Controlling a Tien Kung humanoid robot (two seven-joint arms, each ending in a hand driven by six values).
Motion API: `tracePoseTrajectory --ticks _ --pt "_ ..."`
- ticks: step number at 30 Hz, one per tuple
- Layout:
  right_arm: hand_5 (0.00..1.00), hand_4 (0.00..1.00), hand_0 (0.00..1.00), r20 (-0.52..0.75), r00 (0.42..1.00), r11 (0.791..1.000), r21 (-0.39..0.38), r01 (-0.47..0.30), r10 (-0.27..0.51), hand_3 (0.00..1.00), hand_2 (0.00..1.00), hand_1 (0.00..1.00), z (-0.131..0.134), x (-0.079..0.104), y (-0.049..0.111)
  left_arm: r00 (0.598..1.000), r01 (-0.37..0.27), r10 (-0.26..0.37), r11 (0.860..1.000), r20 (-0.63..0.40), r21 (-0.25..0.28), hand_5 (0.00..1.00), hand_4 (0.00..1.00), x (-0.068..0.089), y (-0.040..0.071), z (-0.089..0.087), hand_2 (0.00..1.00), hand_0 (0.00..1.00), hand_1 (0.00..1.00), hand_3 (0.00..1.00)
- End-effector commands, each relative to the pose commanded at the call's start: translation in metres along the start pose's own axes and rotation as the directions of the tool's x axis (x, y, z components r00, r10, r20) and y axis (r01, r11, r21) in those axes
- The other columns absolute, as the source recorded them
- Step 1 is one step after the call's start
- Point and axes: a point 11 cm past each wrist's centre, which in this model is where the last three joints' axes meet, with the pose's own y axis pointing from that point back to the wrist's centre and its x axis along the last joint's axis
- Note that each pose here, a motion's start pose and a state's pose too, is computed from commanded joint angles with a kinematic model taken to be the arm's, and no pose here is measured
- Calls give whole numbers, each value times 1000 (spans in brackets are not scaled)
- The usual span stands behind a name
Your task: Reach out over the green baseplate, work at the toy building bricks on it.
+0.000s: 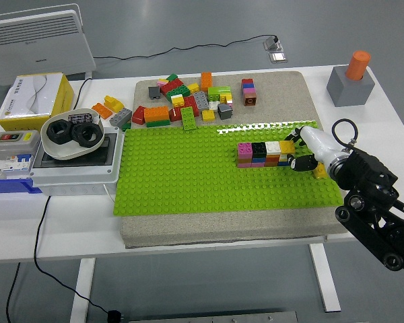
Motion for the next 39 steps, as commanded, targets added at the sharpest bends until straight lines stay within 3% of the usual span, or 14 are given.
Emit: tracePoseTrajectory --ticks 39 --pt "85 590 739 24 1000 1000 -3 8 -8 689 786 755 0 -1 -1 1000 -5 5 1000 -6 -5 403 660 3 0 1 648 790 731 461"
